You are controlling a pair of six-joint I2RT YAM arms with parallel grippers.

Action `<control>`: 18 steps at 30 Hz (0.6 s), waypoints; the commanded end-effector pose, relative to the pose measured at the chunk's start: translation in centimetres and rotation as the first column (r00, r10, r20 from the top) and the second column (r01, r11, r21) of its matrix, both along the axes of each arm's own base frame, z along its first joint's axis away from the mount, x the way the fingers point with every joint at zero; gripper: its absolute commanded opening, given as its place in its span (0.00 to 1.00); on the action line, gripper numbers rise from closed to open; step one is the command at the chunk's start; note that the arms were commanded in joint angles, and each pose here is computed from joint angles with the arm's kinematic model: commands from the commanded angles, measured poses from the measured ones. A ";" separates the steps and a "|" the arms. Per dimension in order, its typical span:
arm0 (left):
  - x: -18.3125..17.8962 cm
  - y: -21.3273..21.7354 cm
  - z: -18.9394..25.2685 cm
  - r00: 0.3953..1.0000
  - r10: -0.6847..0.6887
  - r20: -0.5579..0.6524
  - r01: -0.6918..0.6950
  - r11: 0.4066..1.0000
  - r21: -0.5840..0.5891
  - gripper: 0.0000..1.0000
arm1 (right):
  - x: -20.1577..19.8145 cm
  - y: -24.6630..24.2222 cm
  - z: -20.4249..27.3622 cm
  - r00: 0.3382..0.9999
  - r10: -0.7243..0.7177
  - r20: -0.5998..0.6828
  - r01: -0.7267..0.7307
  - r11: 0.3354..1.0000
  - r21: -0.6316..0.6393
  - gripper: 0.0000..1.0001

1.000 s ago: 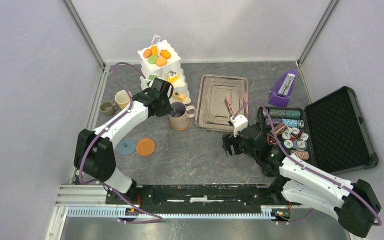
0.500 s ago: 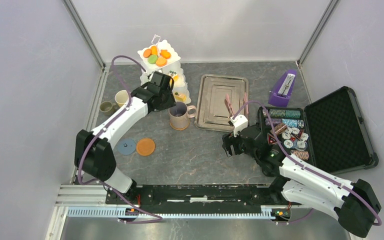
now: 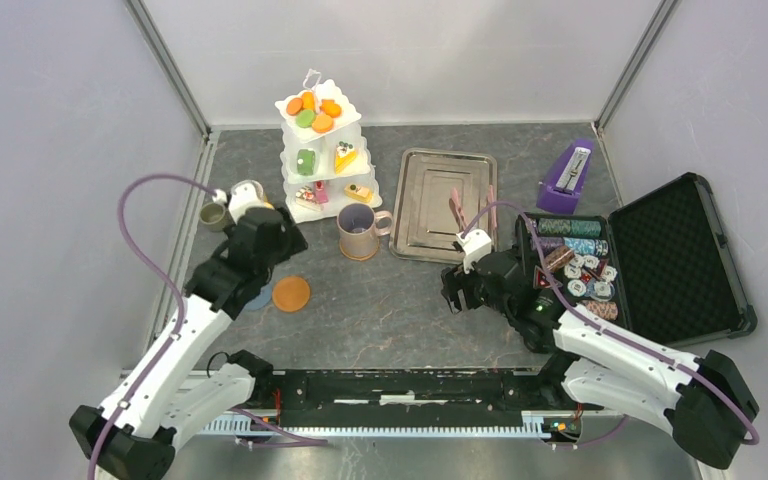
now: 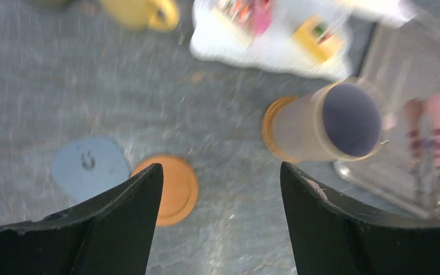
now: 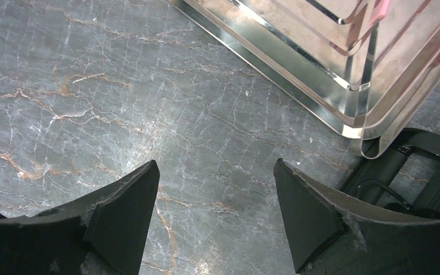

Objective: Serve the afternoon tea

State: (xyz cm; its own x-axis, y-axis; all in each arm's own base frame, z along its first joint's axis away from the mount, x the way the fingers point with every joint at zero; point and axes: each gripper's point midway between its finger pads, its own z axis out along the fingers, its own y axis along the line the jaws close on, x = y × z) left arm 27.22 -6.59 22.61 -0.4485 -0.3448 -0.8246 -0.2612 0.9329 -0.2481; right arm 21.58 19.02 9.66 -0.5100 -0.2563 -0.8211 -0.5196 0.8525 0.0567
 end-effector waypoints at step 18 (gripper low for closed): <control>-0.5 -2.5 -17.3 0.930 0.181 -0.321 -0.258 0.941 -0.218 0.79 | 0.2 0.3 0.4 1.000 -0.006 0.010 0.005 0.999 0.035 0.81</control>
State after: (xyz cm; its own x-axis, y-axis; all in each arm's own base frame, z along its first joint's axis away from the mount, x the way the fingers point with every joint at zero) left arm 25.26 -8.16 5.15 -0.6135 -0.5471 -0.5695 -0.4998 0.8273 -0.2564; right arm 21.22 19.46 9.45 -0.5176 -0.2579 -0.8159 -0.5389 0.8389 0.0768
